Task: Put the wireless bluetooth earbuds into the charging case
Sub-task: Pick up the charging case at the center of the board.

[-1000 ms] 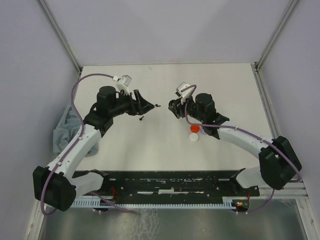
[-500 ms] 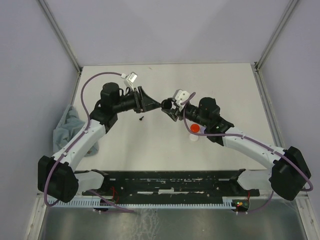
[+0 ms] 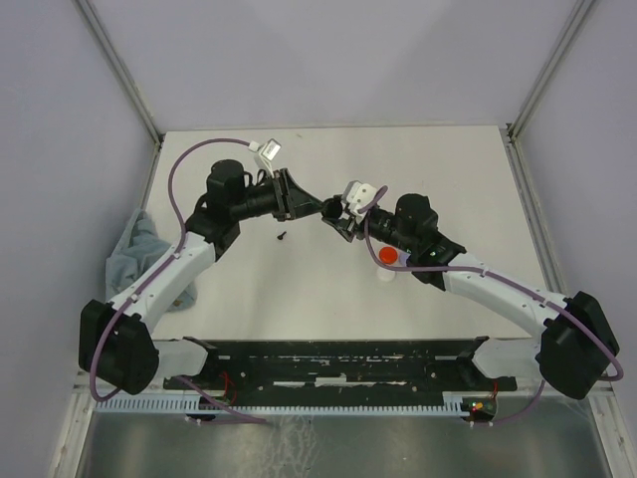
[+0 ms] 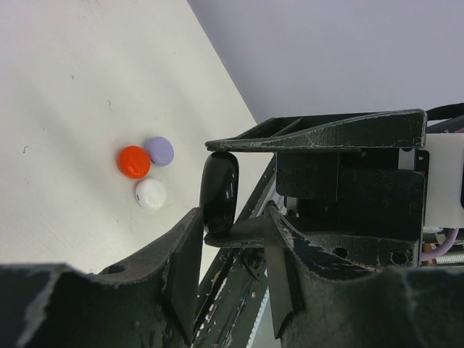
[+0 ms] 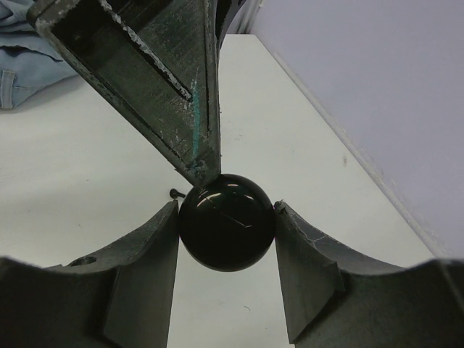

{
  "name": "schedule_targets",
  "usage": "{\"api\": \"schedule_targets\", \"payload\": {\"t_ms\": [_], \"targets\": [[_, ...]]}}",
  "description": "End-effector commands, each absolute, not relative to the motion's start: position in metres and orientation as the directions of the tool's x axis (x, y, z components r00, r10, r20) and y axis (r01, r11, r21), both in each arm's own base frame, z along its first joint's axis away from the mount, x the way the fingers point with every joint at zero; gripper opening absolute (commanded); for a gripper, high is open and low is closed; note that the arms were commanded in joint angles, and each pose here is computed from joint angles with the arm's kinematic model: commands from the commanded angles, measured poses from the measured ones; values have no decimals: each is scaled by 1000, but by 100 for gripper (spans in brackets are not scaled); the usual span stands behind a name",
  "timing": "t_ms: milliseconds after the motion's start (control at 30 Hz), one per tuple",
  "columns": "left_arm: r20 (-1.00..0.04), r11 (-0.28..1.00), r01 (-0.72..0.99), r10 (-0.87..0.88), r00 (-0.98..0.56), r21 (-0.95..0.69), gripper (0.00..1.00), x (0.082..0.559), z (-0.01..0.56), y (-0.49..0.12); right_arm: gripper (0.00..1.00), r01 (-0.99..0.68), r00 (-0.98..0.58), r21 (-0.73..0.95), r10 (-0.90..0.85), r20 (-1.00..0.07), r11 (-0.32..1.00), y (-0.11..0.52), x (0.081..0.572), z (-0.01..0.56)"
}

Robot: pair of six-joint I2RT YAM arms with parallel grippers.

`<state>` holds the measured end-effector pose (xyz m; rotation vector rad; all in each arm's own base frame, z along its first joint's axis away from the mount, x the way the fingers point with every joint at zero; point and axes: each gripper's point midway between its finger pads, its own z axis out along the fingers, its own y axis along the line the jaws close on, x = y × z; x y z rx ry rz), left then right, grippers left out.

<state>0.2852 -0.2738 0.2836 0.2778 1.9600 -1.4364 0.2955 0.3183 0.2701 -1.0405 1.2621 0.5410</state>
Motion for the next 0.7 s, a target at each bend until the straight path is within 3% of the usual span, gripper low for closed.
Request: {"api": "schedule_targets", "payload": {"t_ms": [0, 300, 667], "targets": [[-665, 349, 580, -212, -716, -736, 45, 287, 306, -284, 29, -815, 369, -379, -111, -923, 439, 329, 284, 312], [-678, 471, 539, -196, -708, -699, 47, 299, 288, -275, 27, -808, 372, -385, -120, -920, 447, 328, 286, 310], [-710, 413, 606, -164, -685, -680, 35, 287, 300, -283, 28, -806, 375, -376, -97, -922, 457, 328, 286, 316]]}}
